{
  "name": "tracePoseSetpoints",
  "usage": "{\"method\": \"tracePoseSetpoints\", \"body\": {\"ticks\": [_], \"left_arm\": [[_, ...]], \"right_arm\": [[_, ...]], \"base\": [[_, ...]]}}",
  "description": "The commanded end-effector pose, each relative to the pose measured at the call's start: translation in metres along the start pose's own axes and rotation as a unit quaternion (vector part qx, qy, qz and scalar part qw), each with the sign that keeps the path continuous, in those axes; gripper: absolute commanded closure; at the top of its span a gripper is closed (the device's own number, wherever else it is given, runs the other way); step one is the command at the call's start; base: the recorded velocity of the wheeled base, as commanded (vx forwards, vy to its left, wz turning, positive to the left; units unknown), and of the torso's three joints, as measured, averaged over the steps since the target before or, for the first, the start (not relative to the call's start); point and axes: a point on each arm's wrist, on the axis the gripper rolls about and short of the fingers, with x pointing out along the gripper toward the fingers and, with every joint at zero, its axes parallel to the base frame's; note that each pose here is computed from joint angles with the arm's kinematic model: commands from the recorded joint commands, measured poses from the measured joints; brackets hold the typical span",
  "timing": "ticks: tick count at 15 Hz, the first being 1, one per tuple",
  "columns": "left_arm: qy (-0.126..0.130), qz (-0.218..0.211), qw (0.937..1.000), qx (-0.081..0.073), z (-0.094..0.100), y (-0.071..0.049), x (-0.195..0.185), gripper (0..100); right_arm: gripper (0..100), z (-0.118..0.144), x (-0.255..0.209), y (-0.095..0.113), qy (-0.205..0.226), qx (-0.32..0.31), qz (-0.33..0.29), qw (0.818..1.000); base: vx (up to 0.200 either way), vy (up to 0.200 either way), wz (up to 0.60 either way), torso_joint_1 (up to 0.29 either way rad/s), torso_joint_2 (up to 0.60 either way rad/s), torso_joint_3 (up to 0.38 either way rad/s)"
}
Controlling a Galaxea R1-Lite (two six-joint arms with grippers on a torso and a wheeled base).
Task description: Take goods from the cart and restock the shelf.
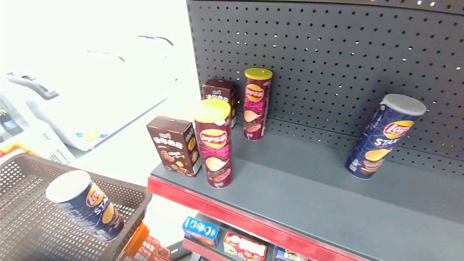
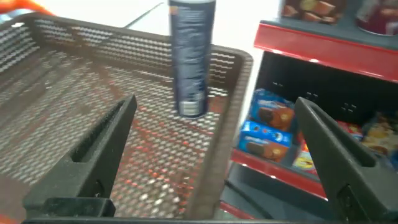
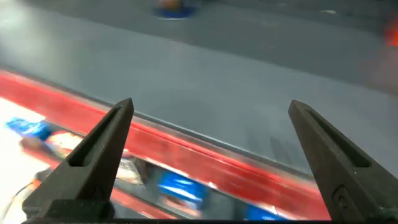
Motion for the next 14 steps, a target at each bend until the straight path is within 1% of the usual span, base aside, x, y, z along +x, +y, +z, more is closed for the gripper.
{"method": "tracePoseSetpoints", "body": {"ticks": [1, 4, 7, 8, 9, 10, 11, 12, 13, 14], "left_arm": [[0.0, 0.0, 1.0, 0.0, 0.0, 0.0, 0.0, 0], [0.001, -0.009, 1.0, 0.001, 0.0, 0.0, 0.0, 0], [0.001, -0.009, 1.0, 0.002, 0.0, 0.0, 0.0, 0], [-0.012, 0.003, 0.9999, 0.002, 0.005, 0.0, -0.001, 0], [-0.035, 0.012, 0.9991, 0.019, 0.03, 0.0, -0.007, 0], [-0.013, 0.015, 0.9995, 0.024, 0.033, 0.0, -0.004, 0], [0.01, 0.04, 0.9988, 0.026, 0.038, 0.001, -0.002, 0], [0.014, 0.052, 0.9982, 0.026, 0.041, 0.001, -0.002, 0], [0.028, 0.047, 0.9981, 0.028, 0.046, 0.001, 0.002, 0], [0.053, 0.041, 0.9973, 0.03, 0.059, 0.0, 0.012, 0]], "right_arm": [[0, 0.0, 0.0, 0.0, -0.001, 0.0, 0.0, 1.0], [0, 0.0, 0.0, 0.0, -0.001, 0.0, 0.0, 1.0], [0, 0.0, 0.0, 0.0, -0.001, 0.0, 0.0, 1.0], [0, 0.0, 0.0, 0.0, -0.001, 0.0, 0.0, 1.0], [0, 0.0, 0.0, 0.0, -0.001, 0.0, 0.0, 1.0], [0, 0.0, 0.0, 0.0, -0.001, 0.0, 0.0, 1.0], [0, 0.0, 0.0, 0.0, -0.002, 0.0, 0.0, 1.0], [0, 0.0, 0.0, 0.0, -0.002, 0.0, 0.0, 1.0], [0, 0.0, 0.0, 0.0, -0.001, 0.0, 0.0, 1.0], [0, 0.0, 0.0, 0.0, -0.001, 0.0, 0.0, 1.0]], "base": [[0.0, 0.0, 0.0, 0.0, 0.0, 0.0], [0.0, 0.0, 0.0, 0.0, 0.0, 0.0], [0.0, 0.0, 0.0, 0.0, 0.0, 0.0], [0.0, 0.0, 0.0, 0.0, 0.0, 0.0], [0.0, 0.0, 0.0, 0.0, 0.0, 0.0], [0.0, 0.0, 0.0, 0.0, 0.0, 0.0], [0.0, 0.0, 0.0, 0.0, 0.0, 0.0], [0.0, 0.0, 0.0, 0.0, 0.0, 0.0], [0.0, 0.0, 0.0, 0.0, 0.0, 0.0], [0.0, 0.0, 0.0, 0.0, 0.0, 0.0]]}}
